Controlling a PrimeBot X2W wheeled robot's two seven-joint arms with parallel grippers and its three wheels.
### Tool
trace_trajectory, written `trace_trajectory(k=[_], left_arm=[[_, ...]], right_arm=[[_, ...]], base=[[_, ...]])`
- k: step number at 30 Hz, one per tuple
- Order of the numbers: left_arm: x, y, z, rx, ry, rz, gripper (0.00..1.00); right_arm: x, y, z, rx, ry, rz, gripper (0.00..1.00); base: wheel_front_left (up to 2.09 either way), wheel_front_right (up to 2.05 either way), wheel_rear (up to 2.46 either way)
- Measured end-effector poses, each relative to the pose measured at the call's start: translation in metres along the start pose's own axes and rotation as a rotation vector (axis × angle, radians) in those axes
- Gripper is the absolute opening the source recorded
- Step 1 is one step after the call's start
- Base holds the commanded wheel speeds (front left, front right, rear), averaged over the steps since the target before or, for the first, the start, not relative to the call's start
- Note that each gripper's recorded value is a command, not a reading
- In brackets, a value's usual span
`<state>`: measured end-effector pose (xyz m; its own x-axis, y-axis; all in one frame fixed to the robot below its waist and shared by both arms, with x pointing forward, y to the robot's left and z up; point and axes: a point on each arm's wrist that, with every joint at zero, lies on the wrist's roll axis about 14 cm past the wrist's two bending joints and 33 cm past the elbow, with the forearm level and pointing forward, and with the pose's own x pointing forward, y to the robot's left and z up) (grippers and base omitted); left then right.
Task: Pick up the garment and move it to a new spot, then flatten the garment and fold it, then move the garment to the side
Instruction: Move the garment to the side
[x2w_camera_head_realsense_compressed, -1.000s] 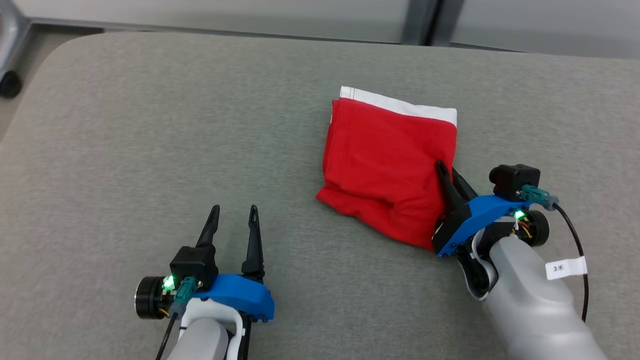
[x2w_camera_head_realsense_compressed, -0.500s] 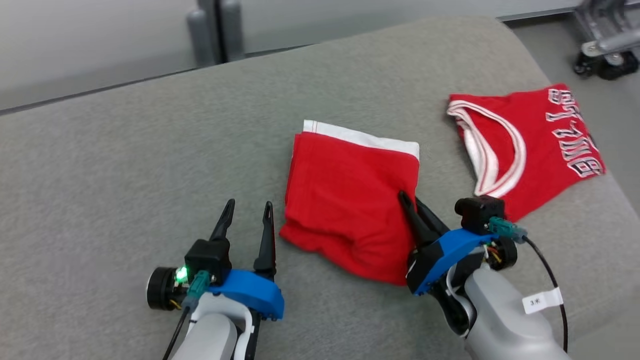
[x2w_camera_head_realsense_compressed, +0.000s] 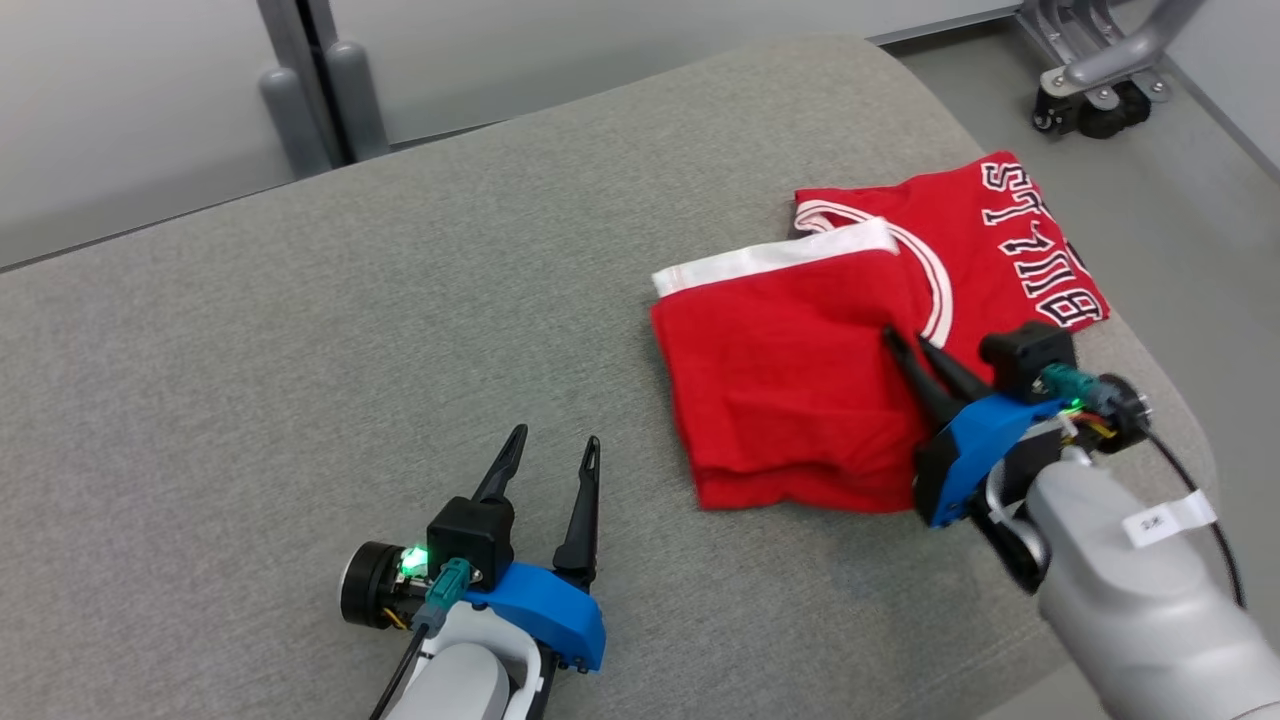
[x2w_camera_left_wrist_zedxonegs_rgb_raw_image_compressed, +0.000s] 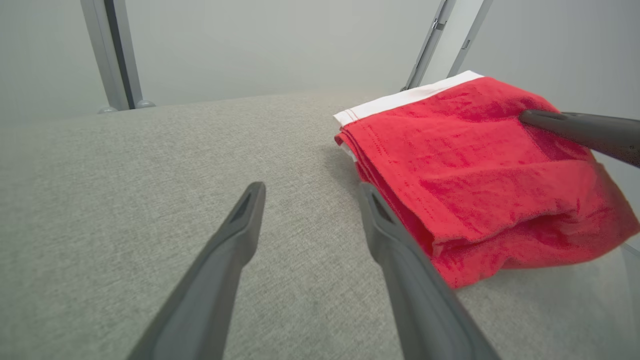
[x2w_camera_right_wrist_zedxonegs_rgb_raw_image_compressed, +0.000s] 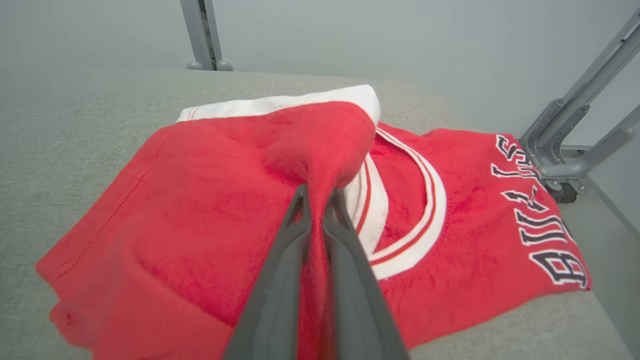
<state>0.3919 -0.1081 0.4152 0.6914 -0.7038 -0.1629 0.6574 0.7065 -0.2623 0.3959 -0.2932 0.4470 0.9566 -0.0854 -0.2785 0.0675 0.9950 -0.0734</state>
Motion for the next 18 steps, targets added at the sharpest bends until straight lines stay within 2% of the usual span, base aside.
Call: trace_trajectory(k=[7, 12, 13, 14, 15, 16, 18], left_arm=[[-0.017, 0.033, -0.011, -0.003, 0.027, 0.097, 1.00], [-0.029, 0.058, -0.014, -0.009, 0.029, 0.173, 1.00], [-0.030, 0.063, -0.014, -0.011, 0.029, 0.188, 1.00], [-0.032, 0.068, -0.014, -0.011, 0.028, 0.202, 1.00], [-0.033, 0.073, -0.015, -0.010, 0.030, 0.214, 1.00], [-0.035, 0.077, -0.016, -0.013, 0.031, 0.227, 1.00], [-0.038, 0.084, -0.017, -0.018, 0.034, 0.249, 1.00]], right_arm=[[0.022, -0.070, 0.016, -0.262, 0.081, -0.074, 0.00], [0.027, -0.127, 0.021, -0.372, 0.170, -0.182, 0.00], [0.028, -0.136, 0.023, -0.379, 0.182, -0.205, 0.10], [0.030, -0.143, 0.026, -0.386, 0.185, -0.220, 0.10], [0.032, -0.147, 0.028, -0.393, 0.189, -0.232, 0.45], [0.035, -0.151, 0.030, -0.380, 0.185, -0.247, 1.00], [0.037, -0.157, 0.031, -0.369, 0.188, -0.269, 1.00]], base=[[0.00, 0.00, 0.00], [0.00, 0.00, 0.00], [0.00, 0.00, 0.00], [0.00, 0.00, 0.00], [0.00, 0.00, 0.00], [0.00, 0.00, 0.00], [0.00, 0.00, 0.00]])
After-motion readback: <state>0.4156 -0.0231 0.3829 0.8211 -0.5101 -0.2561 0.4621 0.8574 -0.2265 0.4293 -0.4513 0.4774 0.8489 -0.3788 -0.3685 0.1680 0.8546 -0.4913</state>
